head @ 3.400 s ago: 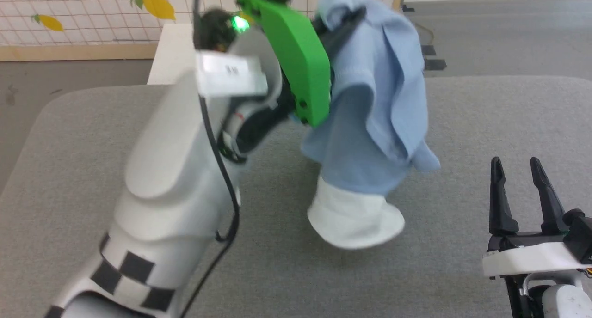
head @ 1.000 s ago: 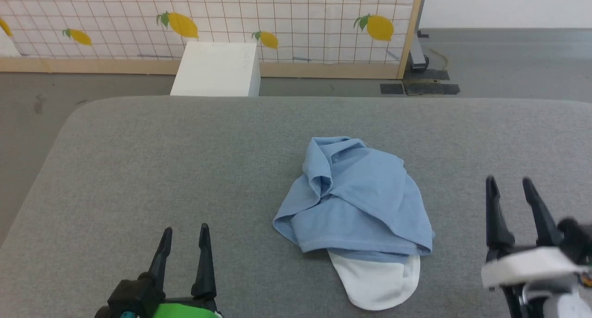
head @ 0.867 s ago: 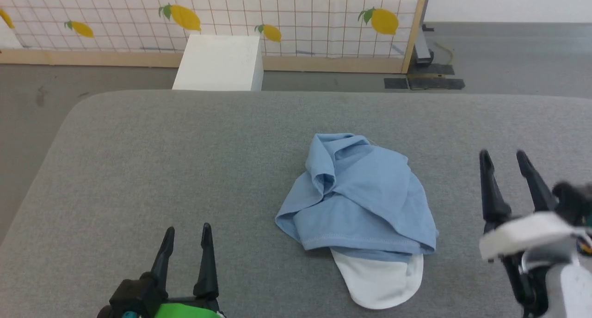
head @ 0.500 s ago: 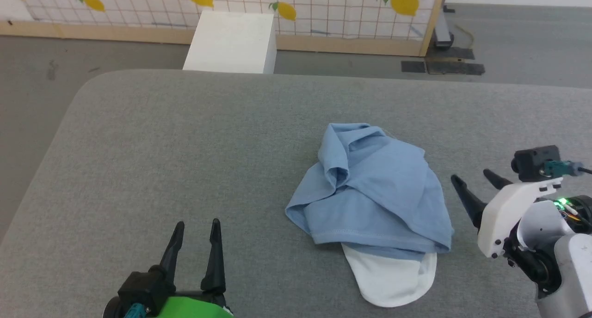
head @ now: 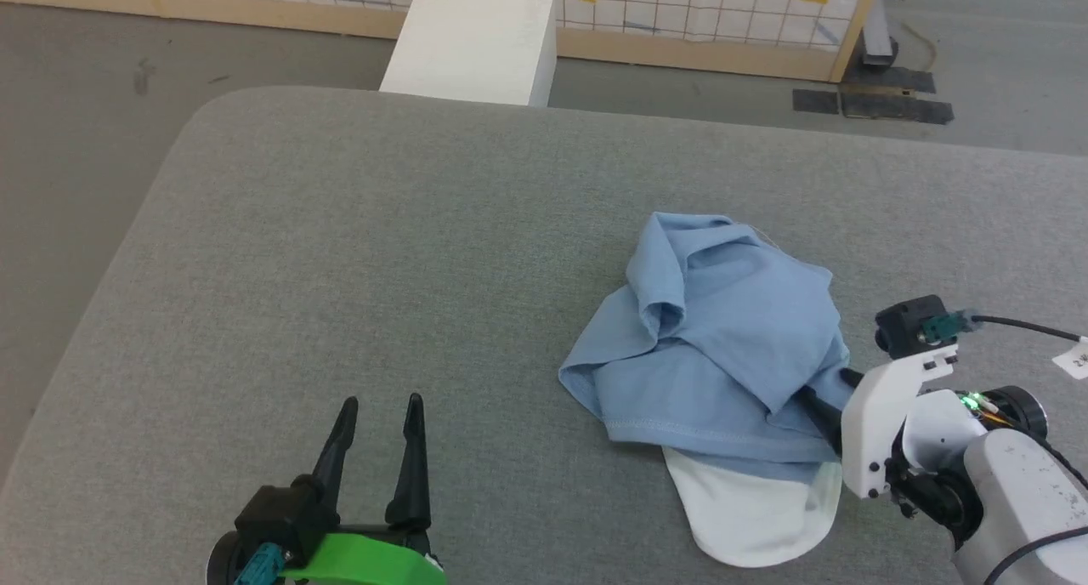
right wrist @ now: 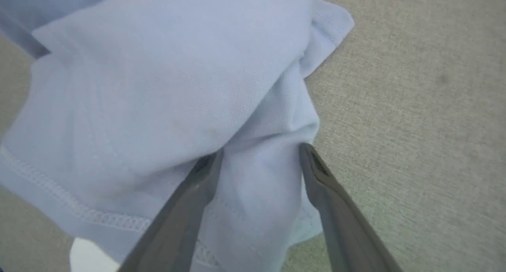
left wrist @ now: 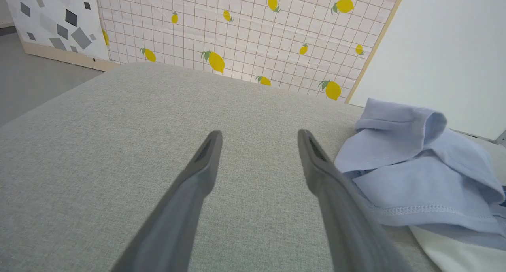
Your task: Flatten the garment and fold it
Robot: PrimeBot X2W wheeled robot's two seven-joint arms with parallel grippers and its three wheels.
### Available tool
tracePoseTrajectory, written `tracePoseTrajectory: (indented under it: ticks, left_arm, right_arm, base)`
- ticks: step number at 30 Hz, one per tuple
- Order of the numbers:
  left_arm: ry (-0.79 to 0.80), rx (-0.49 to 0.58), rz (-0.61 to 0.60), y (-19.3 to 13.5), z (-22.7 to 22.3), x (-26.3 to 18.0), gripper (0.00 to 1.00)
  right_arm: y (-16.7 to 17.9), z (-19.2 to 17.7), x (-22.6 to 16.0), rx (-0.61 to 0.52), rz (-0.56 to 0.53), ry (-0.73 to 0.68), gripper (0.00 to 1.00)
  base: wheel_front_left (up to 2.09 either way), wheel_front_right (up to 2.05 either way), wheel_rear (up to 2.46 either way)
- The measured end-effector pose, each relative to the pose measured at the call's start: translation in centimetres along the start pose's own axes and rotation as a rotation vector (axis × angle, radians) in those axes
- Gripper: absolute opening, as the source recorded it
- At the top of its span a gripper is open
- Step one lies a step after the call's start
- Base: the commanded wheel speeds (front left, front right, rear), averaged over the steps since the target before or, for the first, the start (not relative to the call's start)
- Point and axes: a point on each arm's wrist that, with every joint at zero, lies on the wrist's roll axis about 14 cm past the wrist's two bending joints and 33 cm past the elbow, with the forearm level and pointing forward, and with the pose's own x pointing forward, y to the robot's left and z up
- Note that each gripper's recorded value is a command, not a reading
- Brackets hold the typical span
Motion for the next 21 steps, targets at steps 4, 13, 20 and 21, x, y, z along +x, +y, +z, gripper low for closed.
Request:
tracePoseTrajectory:
  ticks: [4, 13, 20, 21]
  left_arm:
    - [-0.001, -0.009, 0.013, 0.3, 0.0, -0.1, 1.00]
    - [-0.032, -0.018, -0.010, -0.5, 0.9, 0.0, 1.00]
    - [-0.060, -0.024, -0.054, -1.8, 1.8, -0.1, 1.00]
    - [-0.059, -0.024, -0.058, -1.9, 1.7, -0.1, 1.00]
  right_arm:
    - [-0.5, 1.1, 0.2, 0.008, -0.013, -0.058, 0.00]
    - [-3.3, 8.1, -3.2, -0.010, -0.089, -0.302, 0.00]
    - [-9.2, 16.0, -11.9, -0.066, -0.271, -0.534, 0.00]
    - [-10.2, 16.3, -13.0, -0.070, -0.305, -0.540, 0.00]
  base:
    - [0.00, 0.00, 0.00]
    - [0.00, 0.00, 0.00]
    - [0.00, 0.00, 0.00]
    - [0.00, 0.00, 0.00]
